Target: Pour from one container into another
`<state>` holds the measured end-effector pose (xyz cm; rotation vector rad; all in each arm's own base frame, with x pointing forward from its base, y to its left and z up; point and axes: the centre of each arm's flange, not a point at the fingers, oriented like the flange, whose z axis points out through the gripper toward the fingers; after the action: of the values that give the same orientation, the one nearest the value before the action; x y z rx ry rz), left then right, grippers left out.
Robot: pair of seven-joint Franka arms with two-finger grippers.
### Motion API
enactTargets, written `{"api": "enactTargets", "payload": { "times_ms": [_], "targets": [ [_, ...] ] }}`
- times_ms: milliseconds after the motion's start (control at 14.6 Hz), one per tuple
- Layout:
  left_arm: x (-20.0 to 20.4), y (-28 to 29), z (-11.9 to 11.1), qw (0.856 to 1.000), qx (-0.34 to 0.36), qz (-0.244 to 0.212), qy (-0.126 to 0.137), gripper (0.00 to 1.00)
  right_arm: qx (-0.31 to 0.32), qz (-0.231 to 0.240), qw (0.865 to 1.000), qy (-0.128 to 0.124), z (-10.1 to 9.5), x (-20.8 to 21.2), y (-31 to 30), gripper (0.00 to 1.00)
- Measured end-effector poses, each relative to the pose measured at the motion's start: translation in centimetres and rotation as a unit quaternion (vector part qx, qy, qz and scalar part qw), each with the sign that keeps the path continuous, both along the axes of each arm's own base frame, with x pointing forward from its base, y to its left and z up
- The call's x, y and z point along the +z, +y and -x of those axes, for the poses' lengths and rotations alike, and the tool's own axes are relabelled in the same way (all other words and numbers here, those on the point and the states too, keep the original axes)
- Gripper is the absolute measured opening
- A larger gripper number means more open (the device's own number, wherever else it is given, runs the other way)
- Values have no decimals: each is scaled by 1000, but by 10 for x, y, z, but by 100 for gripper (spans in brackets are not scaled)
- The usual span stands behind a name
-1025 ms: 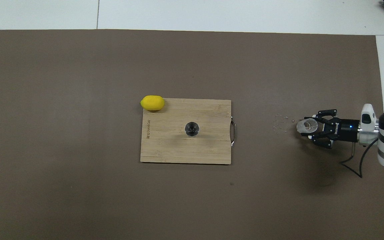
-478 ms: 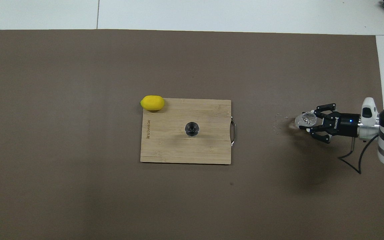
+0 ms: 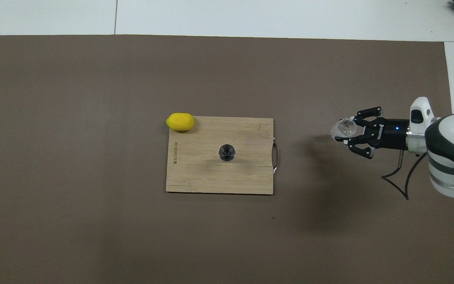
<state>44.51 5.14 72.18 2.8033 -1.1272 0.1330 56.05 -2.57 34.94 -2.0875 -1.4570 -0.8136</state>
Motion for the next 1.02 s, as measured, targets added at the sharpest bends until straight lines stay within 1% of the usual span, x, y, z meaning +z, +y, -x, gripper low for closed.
{"api": "enactTargets", "payload": {
  "times_ms": [137, 205, 342, 547, 683, 820, 1025],
  "targets": [
    [2, -4, 8, 998, 65, -4, 8, 100, 23, 37, 999, -1, -5, 15, 26, 51],
    [1, -4, 8, 996, 86, -4, 12, 100, 27, 52, 998, 2, -6, 24, 39, 51],
    [-2, -1, 8, 993, 112, -4, 18, 100, 28, 76, 997, 12, -7, 44, 69, 51],
    [-3, 13, 11, 987, 153, -31, 24, 100, 25, 101, 995, 6, -6, 69, 127, 51],
    [-3, 16, 12, 984, 173, -42, 26, 100, 29, 121, 992, 2, -2, 76, 166, 51],
    [0, 17, 10, 982, 183, -53, 16, 100, 37, 139, 990, 6, 6, 77, 200, 51],
    [7, 34, 6, 975, 207, -74, -23, 100, 54, 158, 986, 9, 17, 78, 232, 51]
  ]
}}
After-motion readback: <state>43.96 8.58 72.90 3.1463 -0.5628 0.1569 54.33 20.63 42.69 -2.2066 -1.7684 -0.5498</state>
